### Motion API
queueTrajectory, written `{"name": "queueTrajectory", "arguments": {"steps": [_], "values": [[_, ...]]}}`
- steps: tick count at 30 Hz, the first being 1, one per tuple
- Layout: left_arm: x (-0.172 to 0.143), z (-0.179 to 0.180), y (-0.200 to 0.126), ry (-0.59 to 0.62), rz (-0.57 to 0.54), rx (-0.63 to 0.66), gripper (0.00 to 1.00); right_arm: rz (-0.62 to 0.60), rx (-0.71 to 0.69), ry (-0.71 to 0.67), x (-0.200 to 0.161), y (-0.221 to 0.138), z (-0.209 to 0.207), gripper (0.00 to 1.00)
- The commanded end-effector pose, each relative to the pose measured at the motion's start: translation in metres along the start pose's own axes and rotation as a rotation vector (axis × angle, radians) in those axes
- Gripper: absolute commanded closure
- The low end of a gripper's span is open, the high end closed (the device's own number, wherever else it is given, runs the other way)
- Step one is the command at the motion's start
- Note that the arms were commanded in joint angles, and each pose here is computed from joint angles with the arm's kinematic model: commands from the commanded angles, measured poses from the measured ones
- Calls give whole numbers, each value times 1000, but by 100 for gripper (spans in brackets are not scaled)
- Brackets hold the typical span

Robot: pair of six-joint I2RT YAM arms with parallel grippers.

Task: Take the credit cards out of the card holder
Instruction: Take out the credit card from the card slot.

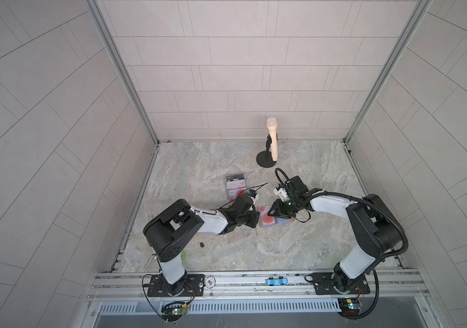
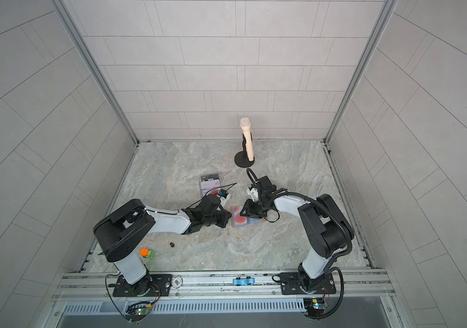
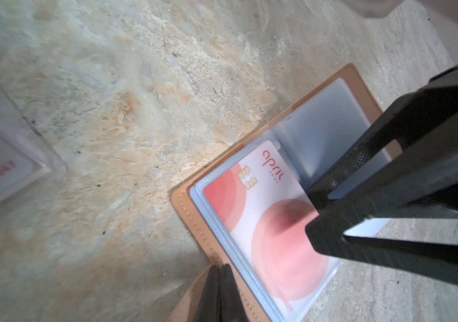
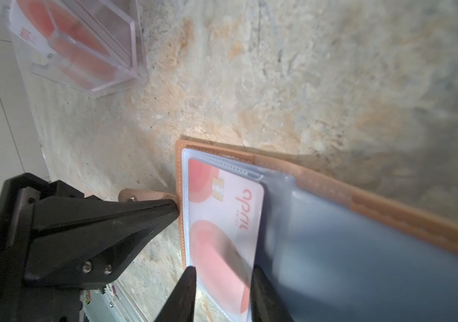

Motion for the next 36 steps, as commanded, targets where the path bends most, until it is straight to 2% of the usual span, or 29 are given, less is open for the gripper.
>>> {"name": "queueTrajectory", "arguments": {"steps": [1, 12, 36], "values": [[-20, -4, 0, 35, 82, -22, 98, 3, 109, -13, -2, -6, 17, 66], [-22, -8, 3, 36, 84, -41, 98, 27, 165, 1, -3, 0, 18, 69], [-10, -11, -6, 31, 42, -41, 97, 43, 141, 16, -4, 16, 15, 74]]}}
Point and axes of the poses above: each gripper's point midway between its finger pads, its own y axis out along the fingers, its own z axis along the line the jaws close on, x = y × z, the point moved 4 cm from there along -y, back along the fingers, and after that the axes turned 12 degrees about y, right-handed, at the moved point
